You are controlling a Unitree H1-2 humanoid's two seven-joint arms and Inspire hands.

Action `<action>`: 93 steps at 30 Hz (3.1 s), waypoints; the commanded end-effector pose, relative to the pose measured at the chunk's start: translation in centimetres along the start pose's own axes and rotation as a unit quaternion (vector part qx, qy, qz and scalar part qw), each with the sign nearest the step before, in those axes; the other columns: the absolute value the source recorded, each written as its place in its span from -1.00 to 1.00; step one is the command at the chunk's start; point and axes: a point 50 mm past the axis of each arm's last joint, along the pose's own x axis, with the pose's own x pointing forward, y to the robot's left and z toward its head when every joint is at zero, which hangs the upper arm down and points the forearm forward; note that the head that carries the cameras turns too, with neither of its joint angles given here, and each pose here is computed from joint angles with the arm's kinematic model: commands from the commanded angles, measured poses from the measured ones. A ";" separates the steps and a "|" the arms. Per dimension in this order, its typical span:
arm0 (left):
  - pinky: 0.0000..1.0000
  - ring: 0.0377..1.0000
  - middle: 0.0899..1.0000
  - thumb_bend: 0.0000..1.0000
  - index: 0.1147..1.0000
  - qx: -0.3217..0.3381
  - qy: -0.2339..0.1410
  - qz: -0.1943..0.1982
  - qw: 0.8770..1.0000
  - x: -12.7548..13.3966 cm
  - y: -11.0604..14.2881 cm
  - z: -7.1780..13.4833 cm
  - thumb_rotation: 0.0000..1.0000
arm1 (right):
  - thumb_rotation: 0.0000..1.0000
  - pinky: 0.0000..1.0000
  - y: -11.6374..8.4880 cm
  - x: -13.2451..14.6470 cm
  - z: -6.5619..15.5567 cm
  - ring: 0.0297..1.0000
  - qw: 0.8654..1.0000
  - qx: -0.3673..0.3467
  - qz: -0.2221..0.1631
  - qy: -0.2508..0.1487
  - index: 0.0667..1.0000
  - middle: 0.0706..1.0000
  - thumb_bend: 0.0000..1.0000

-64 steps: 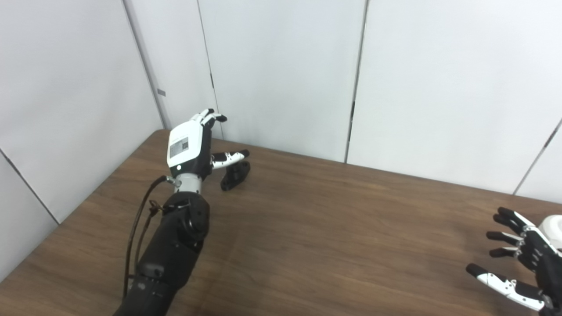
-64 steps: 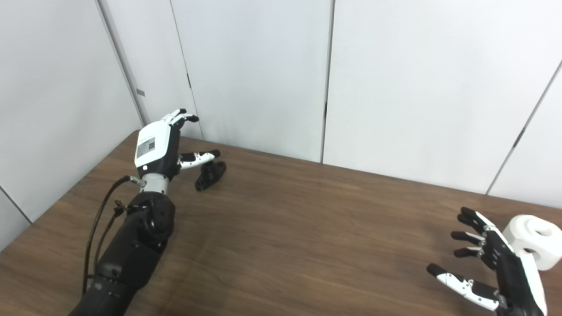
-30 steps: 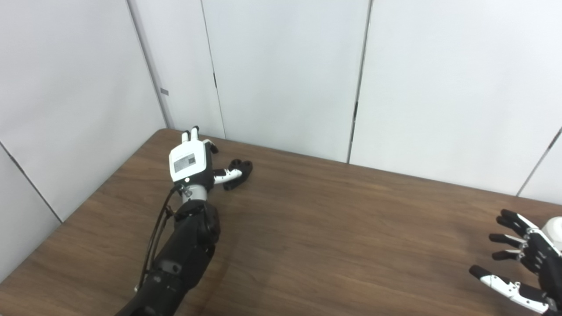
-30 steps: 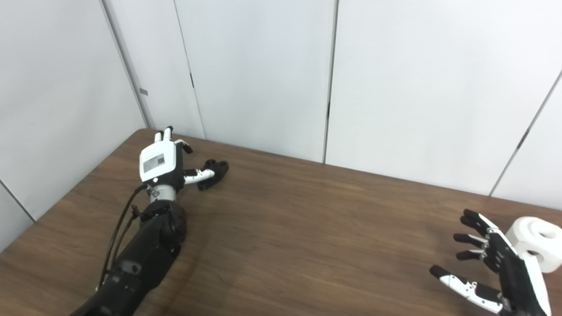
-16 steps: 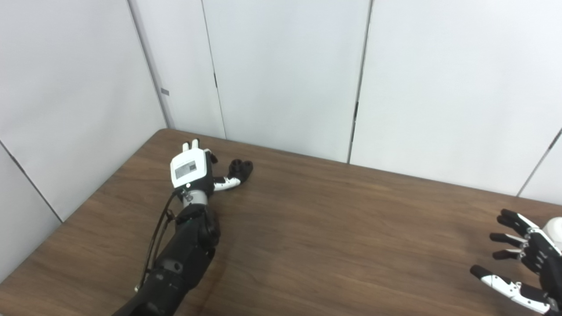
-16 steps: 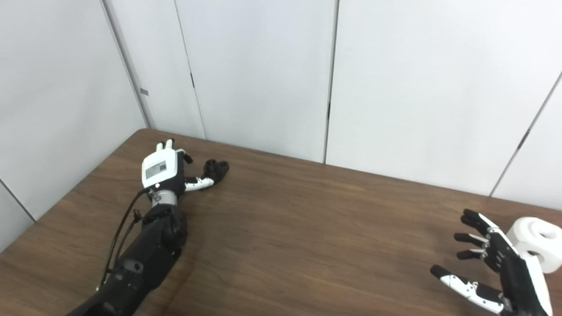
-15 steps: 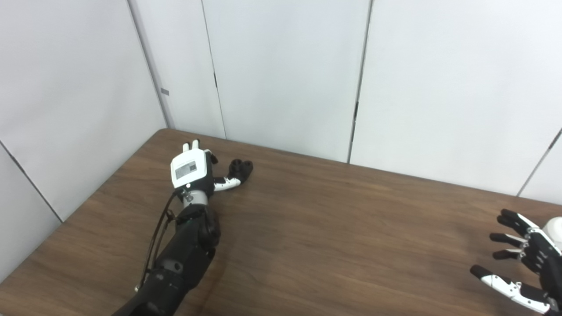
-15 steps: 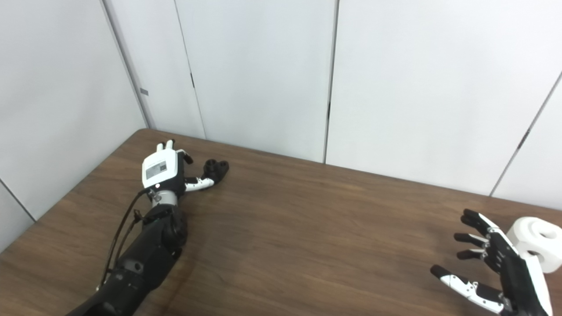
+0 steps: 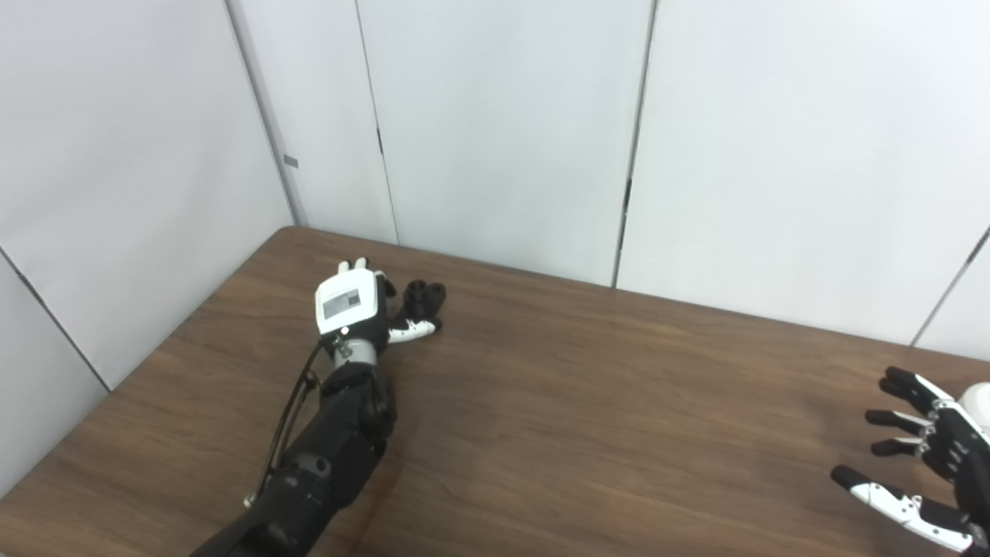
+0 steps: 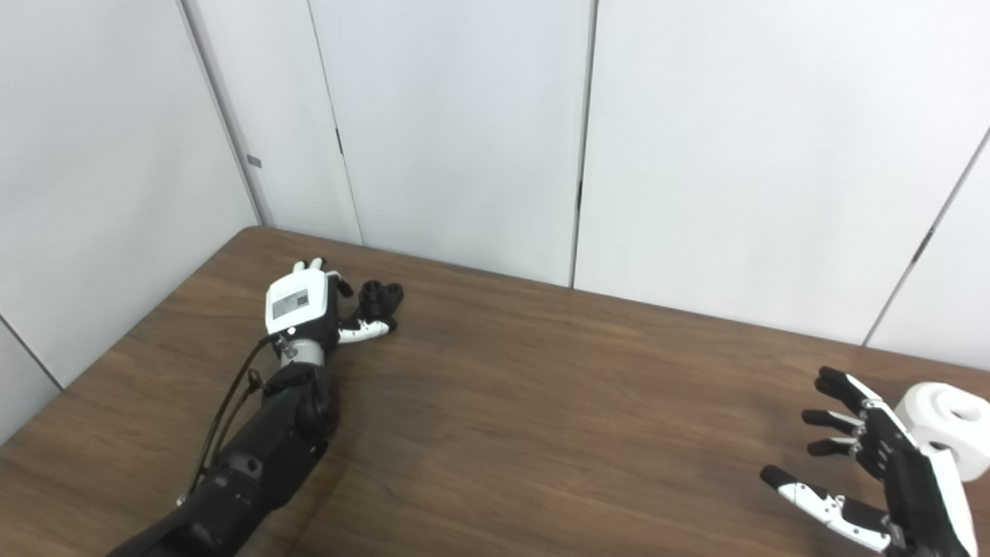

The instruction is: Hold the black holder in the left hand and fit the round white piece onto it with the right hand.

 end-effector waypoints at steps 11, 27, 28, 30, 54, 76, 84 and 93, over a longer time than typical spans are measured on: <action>0.56 0.90 0.84 1.00 0.20 0.001 -0.019 0.028 0.999 2.6 1.7 0.7 -0.08 | -1.00 0.09 -0.8 0.5 1.9 0.40 0.999 -0.009 -0.012 -0.033 0.64 0.63 0.05; 0.51 0.67 0.59 0.05 -0.16 -0.048 -0.015 -0.005 0.999 2.8 0.9 0.0 -0.88 | -1.00 0.10 -1.4 0.1 2.1 0.38 0.999 -0.011 -0.014 -0.026 0.66 0.63 0.03; 0.49 0.66 0.60 0.05 -0.16 -0.048 -0.013 -0.009 0.999 2.7 0.8 0.0 -0.88 | -1.00 0.11 -1.4 0.1 2.1 0.38 0.999 -0.013 -0.013 -0.027 0.66 0.63 0.03; 0.44 0.65 0.60 0.05 -0.16 -0.049 -0.012 -0.012 0.999 2.6 0.6 0.0 -0.88 | -1.00 0.09 -1.6 0.0 2.2 0.37 0.999 -0.014 -0.014 -0.025 0.66 0.63 0.03; 0.34 0.60 0.54 0.05 -0.17 -0.140 -0.104 -0.063 0.983 0.2 -1.5 -0.2 -0.88 | -1.00 0.08 -1.6 0.6 2.1 0.37 0.999 -0.014 -0.011 -0.029 0.66 0.63 0.00; 0.50 0.74 0.65 0.05 -0.16 -0.131 -0.382 -0.199 0.893 -4.0 -3.9 3.5 -0.85 | -1.00 0.09 -1.5 1.0 2.6 0.39 0.999 -0.017 -0.017 -0.029 0.63 0.63 0.04; 0.51 0.78 0.66 0.04 -0.16 -0.143 -0.434 -0.252 0.853 -5.6 -4.7 5.8 -0.85 | -0.97 0.10 -1.2 1.0 2.2 0.36 0.999 -0.023 -0.024 -0.029 0.64 0.60 0.09; 0.48 0.80 0.68 0.04 -0.16 -0.131 -0.489 -0.280 0.816 -8.0 -5.1 8.7 -0.85 | -0.79 0.08 -1.0 1.3 1.3 0.35 0.998 -0.025 -0.029 -0.046 0.62 0.59 0.14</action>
